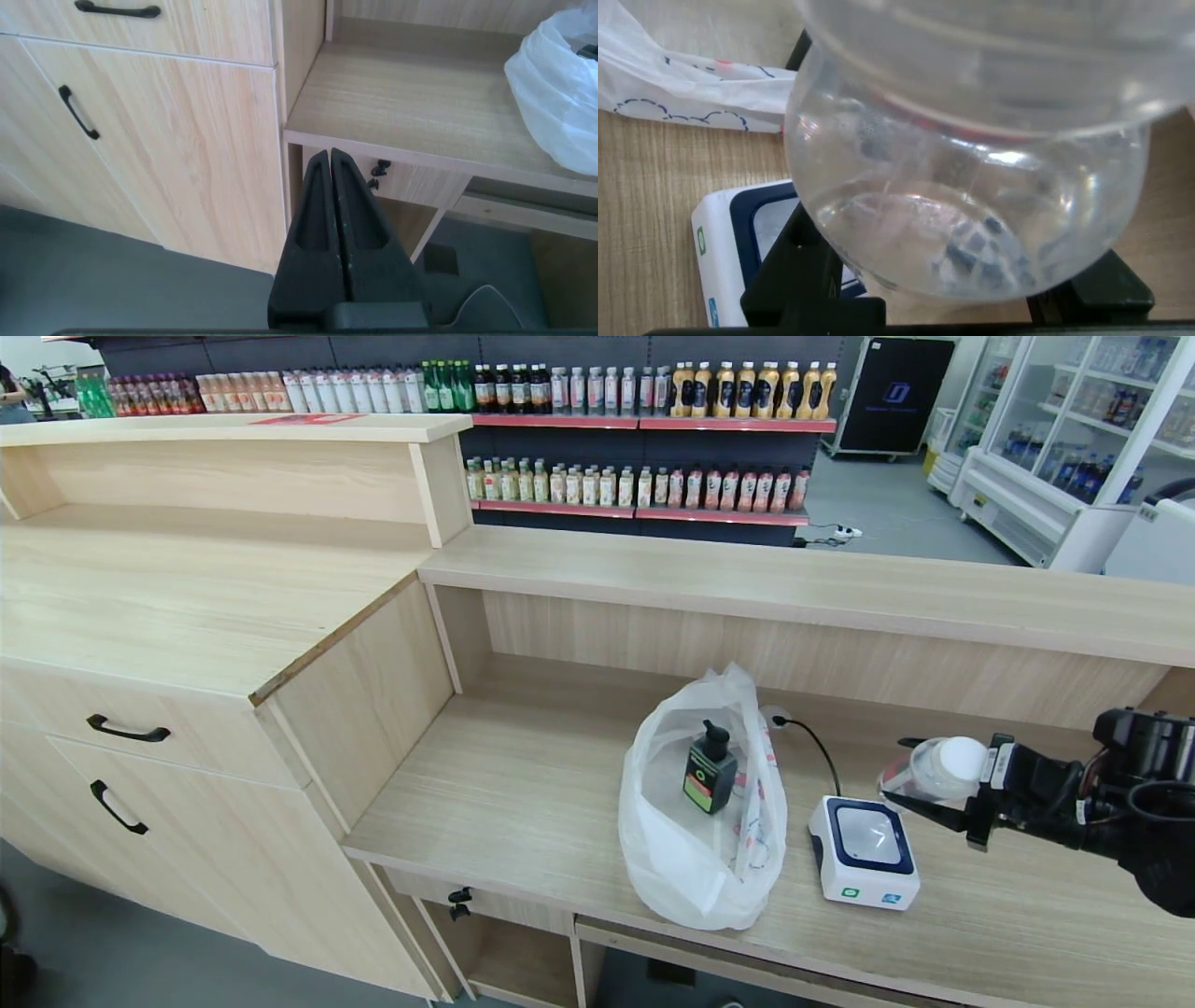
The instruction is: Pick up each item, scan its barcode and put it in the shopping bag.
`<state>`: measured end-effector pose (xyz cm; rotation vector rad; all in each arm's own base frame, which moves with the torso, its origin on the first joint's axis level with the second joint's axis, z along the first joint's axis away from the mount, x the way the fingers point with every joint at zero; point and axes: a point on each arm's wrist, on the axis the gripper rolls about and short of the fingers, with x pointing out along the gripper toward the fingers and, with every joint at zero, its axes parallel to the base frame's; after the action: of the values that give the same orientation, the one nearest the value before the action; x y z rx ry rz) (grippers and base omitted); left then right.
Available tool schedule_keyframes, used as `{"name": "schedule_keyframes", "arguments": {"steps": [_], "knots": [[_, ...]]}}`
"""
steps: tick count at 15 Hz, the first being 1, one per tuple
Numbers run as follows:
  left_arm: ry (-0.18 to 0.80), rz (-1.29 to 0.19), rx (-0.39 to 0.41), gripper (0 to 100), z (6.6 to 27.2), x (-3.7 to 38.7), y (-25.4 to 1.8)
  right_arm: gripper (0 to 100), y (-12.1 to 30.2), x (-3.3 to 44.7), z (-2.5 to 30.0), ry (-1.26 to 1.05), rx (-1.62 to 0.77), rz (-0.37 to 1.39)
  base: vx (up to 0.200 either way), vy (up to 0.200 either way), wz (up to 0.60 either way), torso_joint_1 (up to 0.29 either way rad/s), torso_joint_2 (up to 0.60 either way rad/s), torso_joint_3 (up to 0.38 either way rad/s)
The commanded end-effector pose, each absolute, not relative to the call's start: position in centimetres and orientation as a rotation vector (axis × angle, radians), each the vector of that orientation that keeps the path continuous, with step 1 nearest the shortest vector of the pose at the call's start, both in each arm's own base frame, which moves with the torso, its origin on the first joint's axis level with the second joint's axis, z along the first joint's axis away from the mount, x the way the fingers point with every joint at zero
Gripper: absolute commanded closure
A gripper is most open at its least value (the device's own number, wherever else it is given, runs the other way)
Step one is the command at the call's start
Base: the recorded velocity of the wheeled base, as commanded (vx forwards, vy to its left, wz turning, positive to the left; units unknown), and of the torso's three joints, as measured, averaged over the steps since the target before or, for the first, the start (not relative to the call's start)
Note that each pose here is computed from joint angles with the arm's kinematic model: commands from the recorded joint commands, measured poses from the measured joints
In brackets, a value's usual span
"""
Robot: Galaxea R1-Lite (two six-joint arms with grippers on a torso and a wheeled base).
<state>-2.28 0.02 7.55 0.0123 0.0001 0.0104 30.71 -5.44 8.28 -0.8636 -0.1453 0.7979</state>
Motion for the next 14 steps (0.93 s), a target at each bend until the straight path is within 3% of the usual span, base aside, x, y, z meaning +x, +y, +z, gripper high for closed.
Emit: {"name": "schedule_keyframes", "arguments": {"steps": [1,14], "knots": [[0.000,0.011,0.012,100,7.5,-2.3,0.0,100,-5.3,31.2,8.0,-0.149,-0.861,0.808,0.000,0.000,0.00,0.000,0.00,0.000],[0.000,0.011,0.012,100,7.5,-2.3,0.0,100,-4.9,32.6,7.5,-0.160,-0.854,0.833,0.000,0.000,0.00,0.000,0.00,0.000]]}}
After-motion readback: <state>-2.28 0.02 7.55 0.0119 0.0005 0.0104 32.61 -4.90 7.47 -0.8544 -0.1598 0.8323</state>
